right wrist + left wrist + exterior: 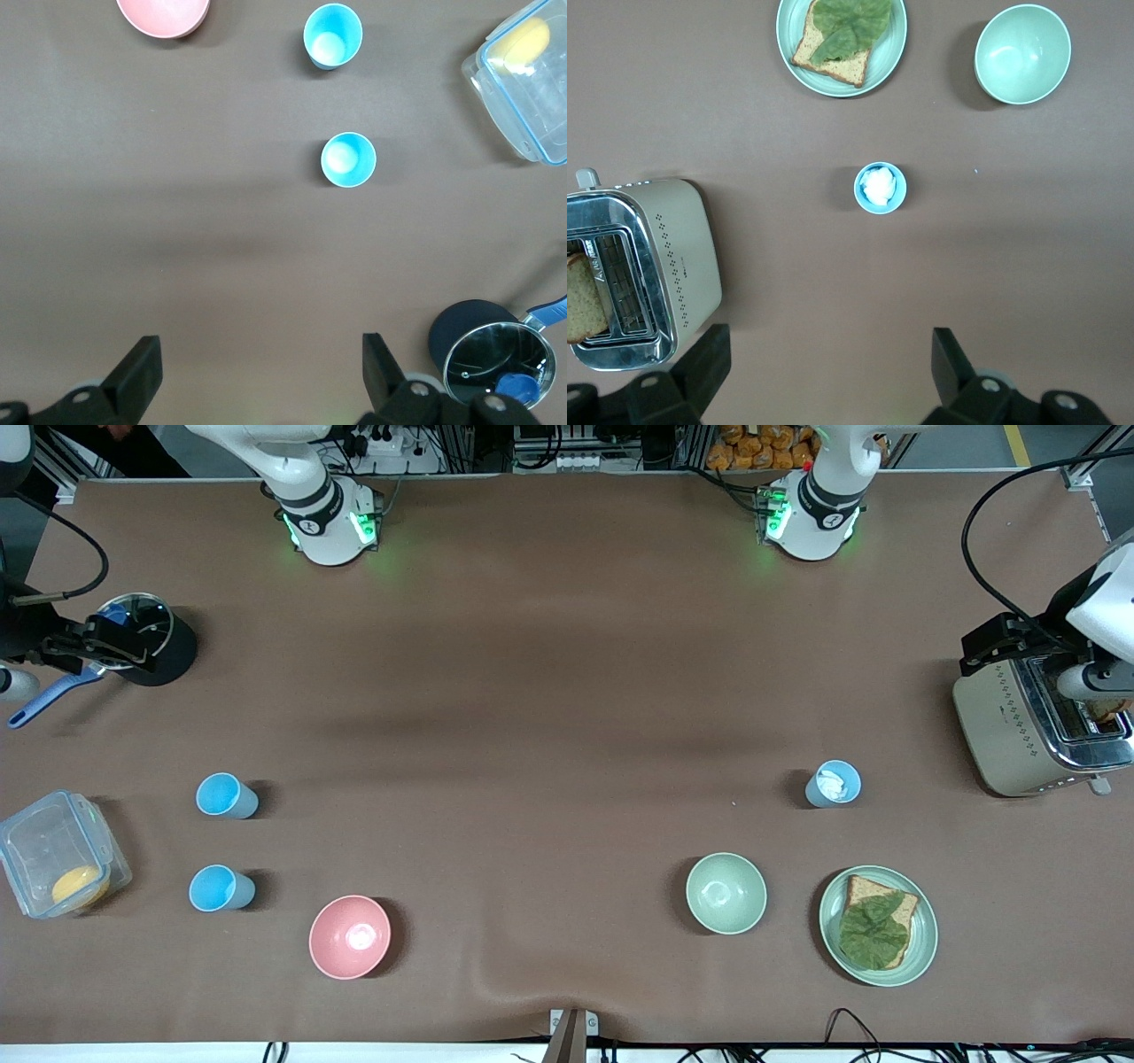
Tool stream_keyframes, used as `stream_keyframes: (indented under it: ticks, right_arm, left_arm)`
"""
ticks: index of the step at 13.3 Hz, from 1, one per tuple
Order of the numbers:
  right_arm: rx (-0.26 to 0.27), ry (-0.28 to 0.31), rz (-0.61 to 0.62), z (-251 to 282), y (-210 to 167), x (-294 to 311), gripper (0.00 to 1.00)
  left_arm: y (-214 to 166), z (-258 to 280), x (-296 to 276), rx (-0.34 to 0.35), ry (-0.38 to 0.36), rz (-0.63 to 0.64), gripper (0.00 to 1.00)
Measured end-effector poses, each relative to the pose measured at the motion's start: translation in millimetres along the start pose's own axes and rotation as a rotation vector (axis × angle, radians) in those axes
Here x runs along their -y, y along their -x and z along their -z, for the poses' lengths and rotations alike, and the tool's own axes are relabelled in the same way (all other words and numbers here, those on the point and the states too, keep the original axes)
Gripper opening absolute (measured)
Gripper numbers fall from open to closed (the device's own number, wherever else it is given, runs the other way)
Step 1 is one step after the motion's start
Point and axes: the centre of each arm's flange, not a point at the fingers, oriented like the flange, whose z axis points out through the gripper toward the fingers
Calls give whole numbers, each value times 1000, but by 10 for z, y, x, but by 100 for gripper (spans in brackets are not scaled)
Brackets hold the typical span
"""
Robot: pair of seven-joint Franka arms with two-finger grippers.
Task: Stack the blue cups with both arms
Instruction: 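Reach the right gripper and the left gripper toward separate blue cups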
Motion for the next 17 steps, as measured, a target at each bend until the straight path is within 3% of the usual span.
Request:
stream_keyframes:
  ticks: [9, 13, 17]
  right_arm:
    - [0, 0, 0, -1, 0, -2, 100]
    - [3, 0, -1, -11, -2, -5, 100]
    - [17, -2, -13, -80, -23, -71, 100]
  left_arm:
    - [-74, -160, 34, 33, 0, 6, 100]
    - [-278, -710, 75, 108, 2, 12, 100]
    - [-326, -1419, 109, 115, 4, 17, 100]
